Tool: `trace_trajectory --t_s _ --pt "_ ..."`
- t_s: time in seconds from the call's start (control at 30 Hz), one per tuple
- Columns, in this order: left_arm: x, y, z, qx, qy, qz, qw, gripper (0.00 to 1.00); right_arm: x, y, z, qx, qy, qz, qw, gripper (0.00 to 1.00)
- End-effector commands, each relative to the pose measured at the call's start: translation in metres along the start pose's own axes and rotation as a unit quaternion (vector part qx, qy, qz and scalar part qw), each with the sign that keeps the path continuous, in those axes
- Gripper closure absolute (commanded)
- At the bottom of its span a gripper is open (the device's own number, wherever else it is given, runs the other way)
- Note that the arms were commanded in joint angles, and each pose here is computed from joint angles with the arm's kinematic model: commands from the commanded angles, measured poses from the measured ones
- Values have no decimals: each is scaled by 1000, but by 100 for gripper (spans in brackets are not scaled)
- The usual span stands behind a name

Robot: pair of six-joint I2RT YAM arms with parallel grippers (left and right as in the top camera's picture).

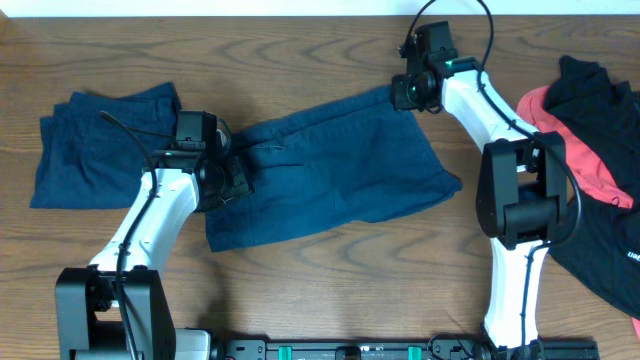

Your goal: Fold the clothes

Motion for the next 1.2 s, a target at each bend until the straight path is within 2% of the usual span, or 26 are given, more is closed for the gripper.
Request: trace_trajectory --t_s 0.0,0.67,0.97,1.03,1.07,1.1,1.17 --pt "1 -2 4 8 0 -2 1000 45 4 -12 15 23 -3 -3 1000 60" --pt "1 -2 4 8 0 -2 1000 46 -2 -18 21 35 -33 -3 999 54" --pt "1 -2 4 8 0 -2 1000 46 3 -18 22 36 -19 -5 999 69" --pt "2 -2 4 8 0 -3 1000 46 3 -18 22 36 -19 -5 999 79" --pt "1 -2 4 8 0 -2 1000 46 3 -18 22 36 -19 -5 999 93" --pt "2 -2 4 8 0 -3 1000 46 3 -18 22 36 -19 -5 999 99" --pt "2 -2 4 8 0 -3 1000 46 3 -18 22 38 -19 -5 999 99"
Point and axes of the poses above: each gripper's point midway between its finger pads, its own z axis out along the fingers, its own x axis along the line the jaws close on, y = z × x, the point moved 7 cm from there along -z, back along the fingers, and after that the axes turned 5 degrees about -z, right-handed, at the moved point
